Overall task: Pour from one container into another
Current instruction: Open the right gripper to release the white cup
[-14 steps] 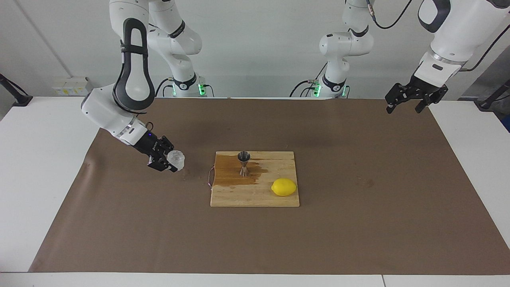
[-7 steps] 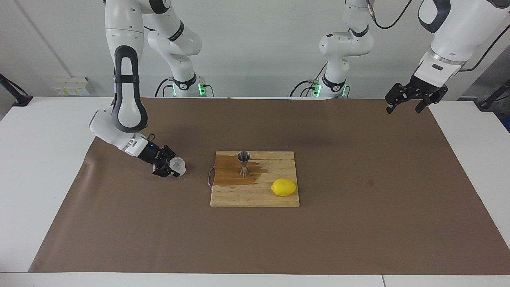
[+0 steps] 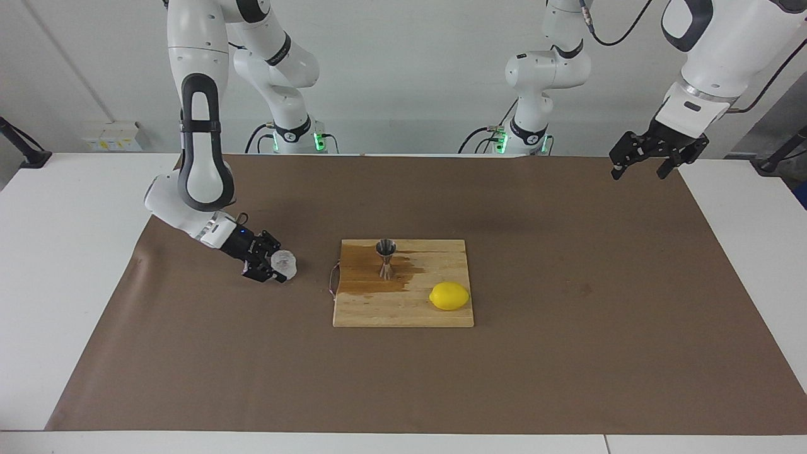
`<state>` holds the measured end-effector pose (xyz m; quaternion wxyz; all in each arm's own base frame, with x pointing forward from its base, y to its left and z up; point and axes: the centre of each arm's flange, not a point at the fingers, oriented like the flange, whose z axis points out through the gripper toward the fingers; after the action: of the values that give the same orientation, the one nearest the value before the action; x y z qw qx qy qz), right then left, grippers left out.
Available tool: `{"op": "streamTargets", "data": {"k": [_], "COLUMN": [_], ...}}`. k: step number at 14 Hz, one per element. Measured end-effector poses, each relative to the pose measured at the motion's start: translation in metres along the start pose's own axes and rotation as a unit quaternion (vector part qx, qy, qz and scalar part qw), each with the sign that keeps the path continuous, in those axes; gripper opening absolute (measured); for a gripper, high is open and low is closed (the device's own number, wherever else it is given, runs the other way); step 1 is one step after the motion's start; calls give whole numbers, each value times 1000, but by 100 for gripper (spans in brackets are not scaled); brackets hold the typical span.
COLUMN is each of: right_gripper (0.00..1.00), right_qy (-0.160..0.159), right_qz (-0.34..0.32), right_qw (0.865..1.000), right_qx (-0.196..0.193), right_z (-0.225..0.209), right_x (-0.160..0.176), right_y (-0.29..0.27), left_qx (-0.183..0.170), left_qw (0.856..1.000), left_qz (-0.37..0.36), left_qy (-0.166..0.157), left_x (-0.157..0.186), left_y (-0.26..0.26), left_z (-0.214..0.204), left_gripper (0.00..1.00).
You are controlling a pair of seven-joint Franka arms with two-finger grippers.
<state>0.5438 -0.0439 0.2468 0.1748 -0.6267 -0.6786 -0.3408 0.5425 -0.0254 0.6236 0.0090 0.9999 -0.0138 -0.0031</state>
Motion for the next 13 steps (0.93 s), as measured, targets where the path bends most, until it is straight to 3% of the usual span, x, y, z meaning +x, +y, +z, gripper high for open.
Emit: {"op": "streamTargets", "data": {"k": [2,3,5,9,13], "right_gripper": [94,100,100,100,100], "right_qy": [-1,-2,-8,-68,-108], "right_qz": [-2,-4,-7,30,132], "right_qw": [1000,1000,1000,997,984], "right_qx": [-2,-5,-7,22,55], "right_z": [-1,-4,-13,-50,-69], "right_x": [1,2,12,58,84], "right_y": [2,5,13,30,26], "left_qx": [0,0,0,0,0], "left_qw": [1000,1000,1000,1000,1000], "left_qz": [0,0,0,0,0], "left_qy": [0,0,0,0,0], "left_x": [0,0,0,0,0], "left_y": [0,0,0,0,0], "left_z": [0,0,0,0,0], "left_gripper": [100,100,100,100,100]}}
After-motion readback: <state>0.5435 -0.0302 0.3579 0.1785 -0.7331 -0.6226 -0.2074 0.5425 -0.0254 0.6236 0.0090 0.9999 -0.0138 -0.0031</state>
